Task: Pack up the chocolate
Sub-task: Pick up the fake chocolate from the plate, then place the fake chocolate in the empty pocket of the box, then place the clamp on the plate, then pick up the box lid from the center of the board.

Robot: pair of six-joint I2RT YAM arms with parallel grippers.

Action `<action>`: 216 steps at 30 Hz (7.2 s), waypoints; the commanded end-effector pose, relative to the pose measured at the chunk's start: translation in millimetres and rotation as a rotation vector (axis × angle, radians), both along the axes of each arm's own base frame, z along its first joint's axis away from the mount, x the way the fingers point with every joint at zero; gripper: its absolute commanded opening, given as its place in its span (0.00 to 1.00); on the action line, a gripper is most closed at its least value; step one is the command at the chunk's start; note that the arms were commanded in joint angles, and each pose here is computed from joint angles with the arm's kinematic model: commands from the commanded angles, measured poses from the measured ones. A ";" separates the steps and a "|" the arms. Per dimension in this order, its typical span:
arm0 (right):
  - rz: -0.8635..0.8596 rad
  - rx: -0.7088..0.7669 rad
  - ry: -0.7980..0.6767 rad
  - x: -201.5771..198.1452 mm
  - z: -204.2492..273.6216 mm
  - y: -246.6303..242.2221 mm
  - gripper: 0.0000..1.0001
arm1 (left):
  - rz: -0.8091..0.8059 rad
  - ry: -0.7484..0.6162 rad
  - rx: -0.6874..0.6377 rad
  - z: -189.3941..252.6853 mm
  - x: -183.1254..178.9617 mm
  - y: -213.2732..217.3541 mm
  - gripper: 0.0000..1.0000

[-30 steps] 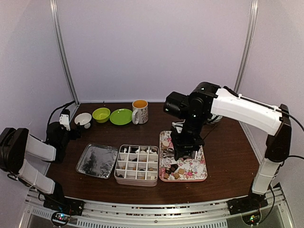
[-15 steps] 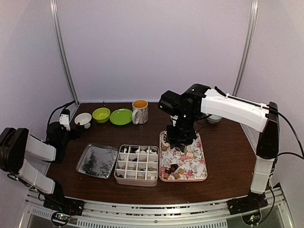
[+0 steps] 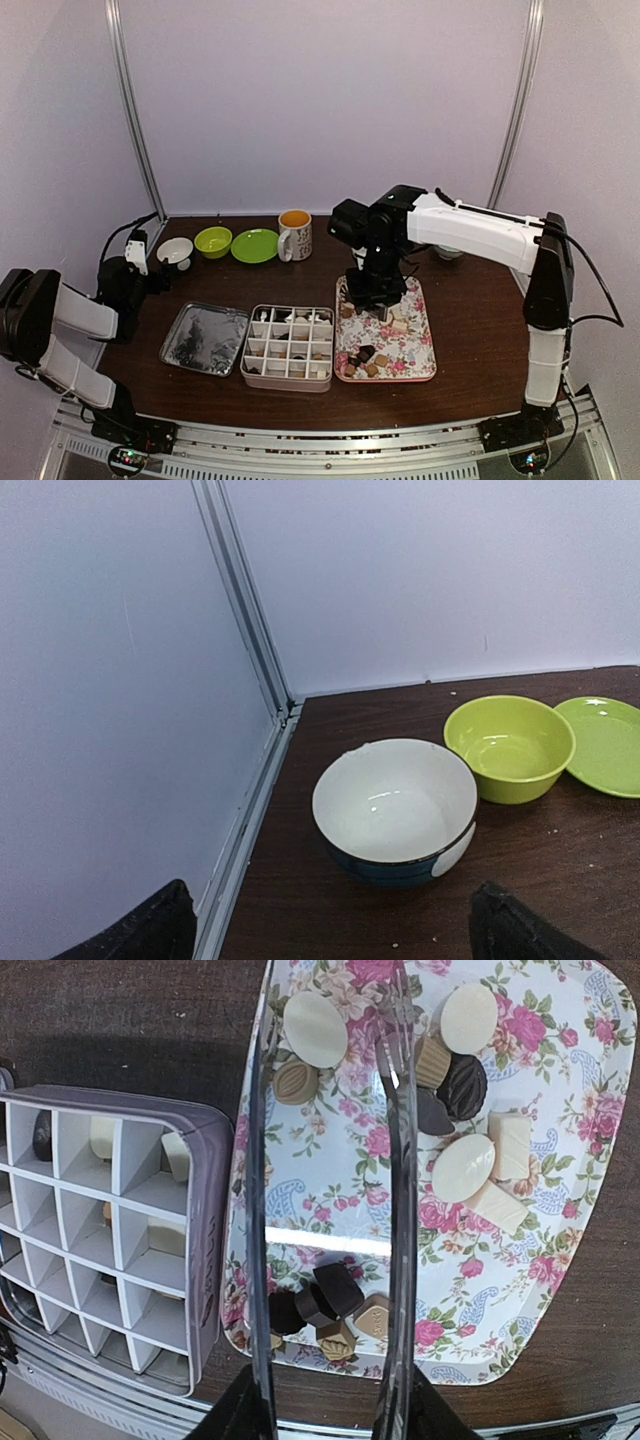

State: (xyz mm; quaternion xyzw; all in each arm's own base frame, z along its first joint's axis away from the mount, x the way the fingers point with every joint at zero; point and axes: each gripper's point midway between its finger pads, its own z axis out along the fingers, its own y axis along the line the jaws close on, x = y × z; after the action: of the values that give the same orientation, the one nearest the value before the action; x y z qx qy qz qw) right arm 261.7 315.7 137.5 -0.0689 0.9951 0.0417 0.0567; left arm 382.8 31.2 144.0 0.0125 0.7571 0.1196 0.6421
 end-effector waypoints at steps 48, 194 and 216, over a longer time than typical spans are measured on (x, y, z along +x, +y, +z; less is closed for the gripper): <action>0.045 0.172 0.017 -20.7 45.8 0.4 0.24 | 0.009 -0.072 -0.005 20.7 6.0 3.0 0.98; 0.024 0.086 -0.586 85.8 80.6 -78.5 0.76 | 0.009 -0.075 -0.005 21.2 6.1 2.8 0.98; 0.061 0.181 -1.054 77.1 110.4 -108.1 0.74 | 0.009 -0.075 -0.005 21.4 6.0 3.0 0.98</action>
State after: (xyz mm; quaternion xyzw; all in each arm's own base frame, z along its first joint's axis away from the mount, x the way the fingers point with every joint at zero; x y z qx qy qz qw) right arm 334.6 205.9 241.2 -0.0960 0.8456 0.0913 0.5171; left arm 382.8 31.2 144.1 0.0125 0.7570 0.1196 0.6423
